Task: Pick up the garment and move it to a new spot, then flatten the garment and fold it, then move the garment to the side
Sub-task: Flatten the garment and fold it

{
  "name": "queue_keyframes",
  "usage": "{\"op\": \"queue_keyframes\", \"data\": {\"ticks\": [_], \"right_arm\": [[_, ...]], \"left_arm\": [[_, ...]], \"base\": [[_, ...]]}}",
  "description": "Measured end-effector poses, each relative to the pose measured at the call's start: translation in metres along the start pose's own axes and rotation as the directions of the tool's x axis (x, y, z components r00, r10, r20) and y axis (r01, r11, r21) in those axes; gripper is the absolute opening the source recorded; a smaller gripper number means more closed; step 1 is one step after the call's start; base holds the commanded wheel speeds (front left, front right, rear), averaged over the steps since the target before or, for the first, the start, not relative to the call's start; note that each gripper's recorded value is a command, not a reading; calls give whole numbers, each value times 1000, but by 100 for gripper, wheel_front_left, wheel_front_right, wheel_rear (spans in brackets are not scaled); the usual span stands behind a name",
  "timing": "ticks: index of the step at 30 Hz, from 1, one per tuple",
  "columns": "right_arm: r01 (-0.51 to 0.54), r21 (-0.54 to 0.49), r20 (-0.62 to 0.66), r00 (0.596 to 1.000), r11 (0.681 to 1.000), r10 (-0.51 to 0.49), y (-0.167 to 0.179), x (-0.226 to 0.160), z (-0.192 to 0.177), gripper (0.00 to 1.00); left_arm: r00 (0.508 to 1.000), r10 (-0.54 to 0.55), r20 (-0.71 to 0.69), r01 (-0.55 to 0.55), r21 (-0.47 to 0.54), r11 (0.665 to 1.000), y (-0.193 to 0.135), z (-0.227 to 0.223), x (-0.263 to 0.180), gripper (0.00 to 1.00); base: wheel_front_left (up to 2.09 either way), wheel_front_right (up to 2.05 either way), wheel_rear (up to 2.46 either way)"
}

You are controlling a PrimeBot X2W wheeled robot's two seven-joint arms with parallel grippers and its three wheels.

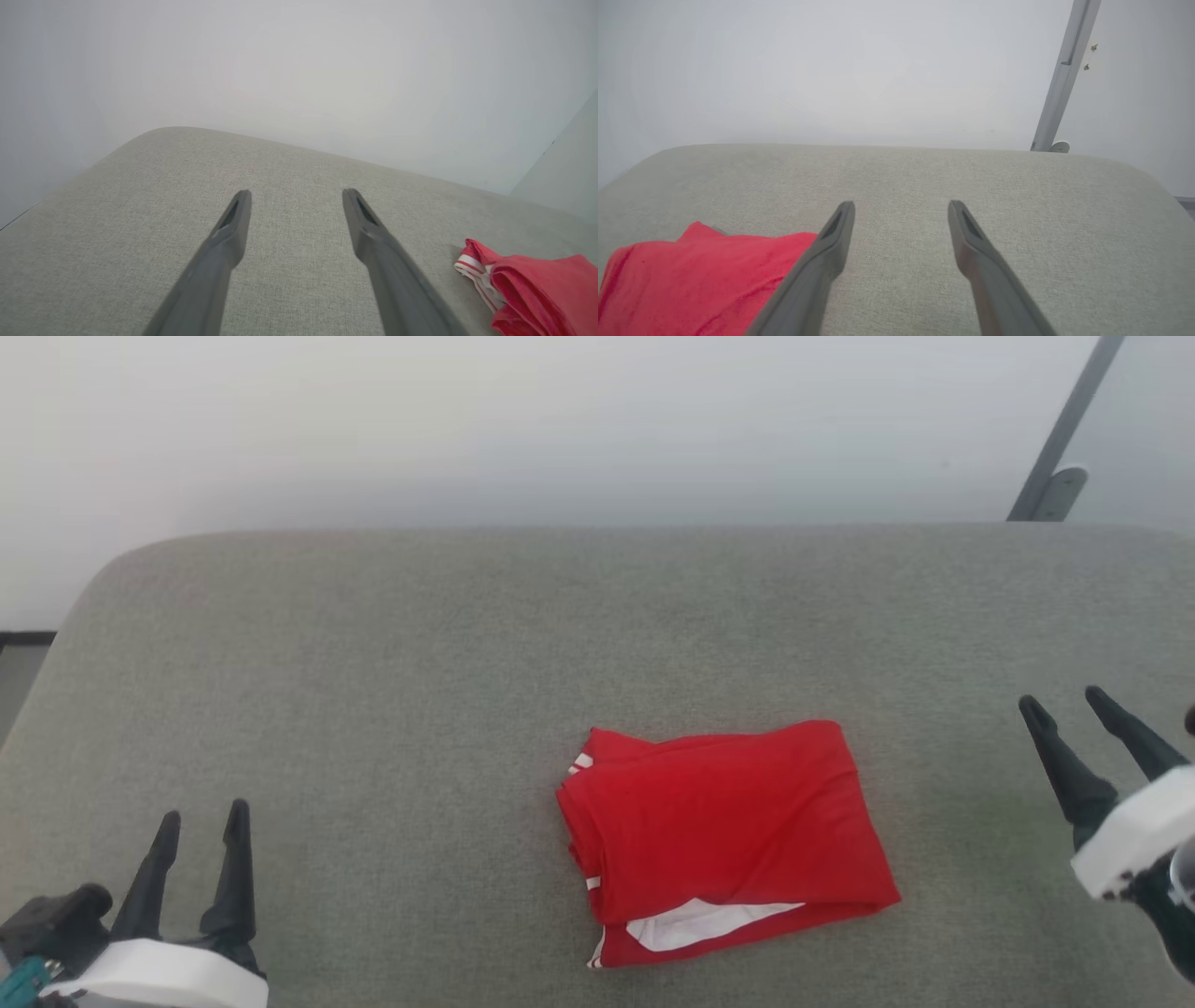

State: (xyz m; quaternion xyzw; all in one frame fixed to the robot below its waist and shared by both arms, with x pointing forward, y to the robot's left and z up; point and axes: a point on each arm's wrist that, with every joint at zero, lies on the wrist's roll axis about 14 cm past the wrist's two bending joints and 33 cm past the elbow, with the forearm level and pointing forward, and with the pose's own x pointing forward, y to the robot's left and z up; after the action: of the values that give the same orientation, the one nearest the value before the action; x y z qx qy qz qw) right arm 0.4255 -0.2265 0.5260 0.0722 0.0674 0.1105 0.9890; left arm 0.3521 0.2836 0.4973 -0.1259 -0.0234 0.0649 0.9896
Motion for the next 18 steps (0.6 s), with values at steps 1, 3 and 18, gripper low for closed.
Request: {"op": "queue_keyframes", "data": {"ticks": [1,3,18], "right_arm": [[11,-12,14,1000,1000,-11,-3,-4,0,100],[30,-19,44,999,999,-29,-8,-11,-1,100],[129,20,110,985,991,-130,-28,-43,-18,100]], "left_arm": [[1000,0,1,0,0,1000,0,0,-1,100],[1000,1,5,-1,2,1000,1,2,-3,100],[1000,3,-7,-3,11,1000,6,-1,-9,100]], "base": [[0,0,0],[0,0,0],[0,0,0]]}}
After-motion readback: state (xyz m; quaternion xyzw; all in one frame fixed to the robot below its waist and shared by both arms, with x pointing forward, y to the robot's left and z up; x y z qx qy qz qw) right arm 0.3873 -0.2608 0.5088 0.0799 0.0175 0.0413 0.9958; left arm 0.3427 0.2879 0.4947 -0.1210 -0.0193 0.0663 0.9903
